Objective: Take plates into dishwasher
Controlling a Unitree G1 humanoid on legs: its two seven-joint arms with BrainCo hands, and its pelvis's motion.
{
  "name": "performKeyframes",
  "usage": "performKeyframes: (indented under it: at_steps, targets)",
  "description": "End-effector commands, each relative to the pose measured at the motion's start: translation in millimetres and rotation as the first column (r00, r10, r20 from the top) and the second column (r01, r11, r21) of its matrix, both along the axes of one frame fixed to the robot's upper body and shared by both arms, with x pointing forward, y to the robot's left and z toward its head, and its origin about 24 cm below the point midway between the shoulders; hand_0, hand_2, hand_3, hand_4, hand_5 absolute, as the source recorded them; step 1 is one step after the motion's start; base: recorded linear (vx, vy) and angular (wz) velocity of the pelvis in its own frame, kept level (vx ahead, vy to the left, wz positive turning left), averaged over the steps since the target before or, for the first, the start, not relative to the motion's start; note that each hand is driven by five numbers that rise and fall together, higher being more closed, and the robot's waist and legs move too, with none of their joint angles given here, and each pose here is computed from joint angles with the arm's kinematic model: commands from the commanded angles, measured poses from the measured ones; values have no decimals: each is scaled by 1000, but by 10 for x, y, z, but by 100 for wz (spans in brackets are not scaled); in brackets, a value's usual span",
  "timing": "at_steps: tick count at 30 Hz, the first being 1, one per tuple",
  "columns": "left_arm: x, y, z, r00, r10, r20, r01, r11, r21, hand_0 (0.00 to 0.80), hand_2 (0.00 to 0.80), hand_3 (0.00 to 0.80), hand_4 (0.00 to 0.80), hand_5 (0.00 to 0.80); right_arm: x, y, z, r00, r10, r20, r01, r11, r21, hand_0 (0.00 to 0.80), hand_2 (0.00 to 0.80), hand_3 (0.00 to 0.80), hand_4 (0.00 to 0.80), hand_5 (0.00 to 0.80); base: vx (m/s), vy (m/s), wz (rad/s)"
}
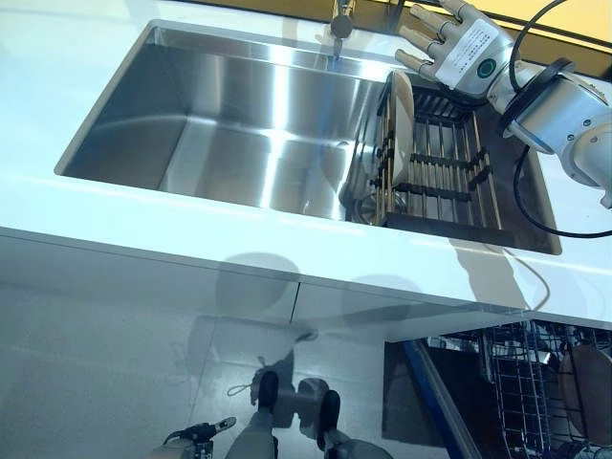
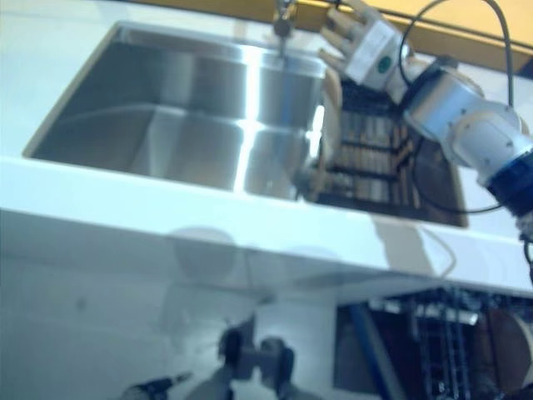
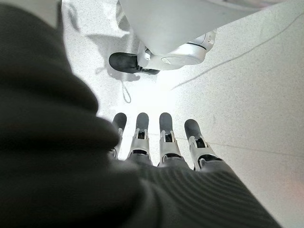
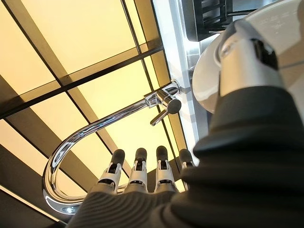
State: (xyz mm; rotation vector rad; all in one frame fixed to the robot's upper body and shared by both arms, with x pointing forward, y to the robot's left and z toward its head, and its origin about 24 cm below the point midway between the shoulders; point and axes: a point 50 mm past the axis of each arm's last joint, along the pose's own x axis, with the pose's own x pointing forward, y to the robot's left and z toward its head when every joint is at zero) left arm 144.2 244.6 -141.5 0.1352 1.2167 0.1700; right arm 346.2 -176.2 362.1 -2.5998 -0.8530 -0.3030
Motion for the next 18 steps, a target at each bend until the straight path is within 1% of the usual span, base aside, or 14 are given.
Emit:
performKeyframes:
  at_steps: [1,7,14,18]
  targets:
    - [-107,143,-7,999,39,-33,-37,998,44,0,0,0,0,0,-87,169,327,996,46,80,-49,998,44,0,0,0,0,0,0,0,0]
    - [-97,134,-5,999,32,-30,-30,999,37,0,0,0,0,0,-87,244,261,997,74,33,-75,997,30,0,0,0,0,0,0,0,0]
    - [-96,130,-7,999,29,-21,-28,999,41,0,0,0,0,0,-85,309,222,993,116,-10,-116,991,61,0,0,0,0,0,0,0,0]
    - [-95,140,-4,999,32,-12,-31,998,46,0,0,0,0,0,-70,312,201,994,108,-18,-107,994,39,0,0,0,0,0,0,0,0]
